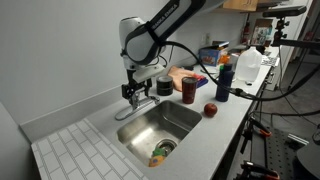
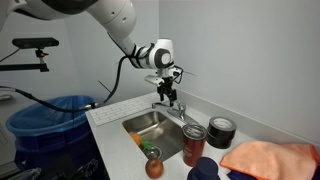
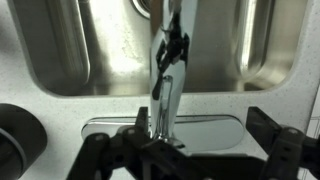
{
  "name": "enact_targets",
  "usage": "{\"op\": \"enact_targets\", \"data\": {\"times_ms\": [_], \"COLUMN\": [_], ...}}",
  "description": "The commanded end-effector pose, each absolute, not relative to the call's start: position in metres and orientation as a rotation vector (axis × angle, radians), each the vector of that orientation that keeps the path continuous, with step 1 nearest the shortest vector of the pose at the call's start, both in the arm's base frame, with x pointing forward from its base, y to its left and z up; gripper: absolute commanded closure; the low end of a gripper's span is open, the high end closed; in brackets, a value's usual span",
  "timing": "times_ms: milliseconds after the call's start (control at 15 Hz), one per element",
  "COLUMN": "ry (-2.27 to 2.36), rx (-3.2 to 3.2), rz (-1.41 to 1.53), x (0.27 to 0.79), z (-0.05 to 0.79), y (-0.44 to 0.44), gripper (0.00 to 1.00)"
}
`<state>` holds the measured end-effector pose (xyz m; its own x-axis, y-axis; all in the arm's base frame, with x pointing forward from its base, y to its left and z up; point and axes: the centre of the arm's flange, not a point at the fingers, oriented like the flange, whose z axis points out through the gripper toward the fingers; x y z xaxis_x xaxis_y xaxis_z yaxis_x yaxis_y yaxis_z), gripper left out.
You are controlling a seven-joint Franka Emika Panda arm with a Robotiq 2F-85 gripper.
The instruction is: Slide the spout to the right, then open the faucet
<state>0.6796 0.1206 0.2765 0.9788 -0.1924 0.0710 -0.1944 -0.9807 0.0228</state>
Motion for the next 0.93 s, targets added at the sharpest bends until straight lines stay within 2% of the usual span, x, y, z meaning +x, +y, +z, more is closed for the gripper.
{"op": "enact_targets", "data": {"times_ms": [0,867], "ry": [-0.315,-0.445], "rx": [3.132,3.219], "rz": [0.22,0.535], "x": [0.696,0.72], "z": [0.292,0.32], "y": [0.123,0.118], "gripper": [0.0,0.0]}}
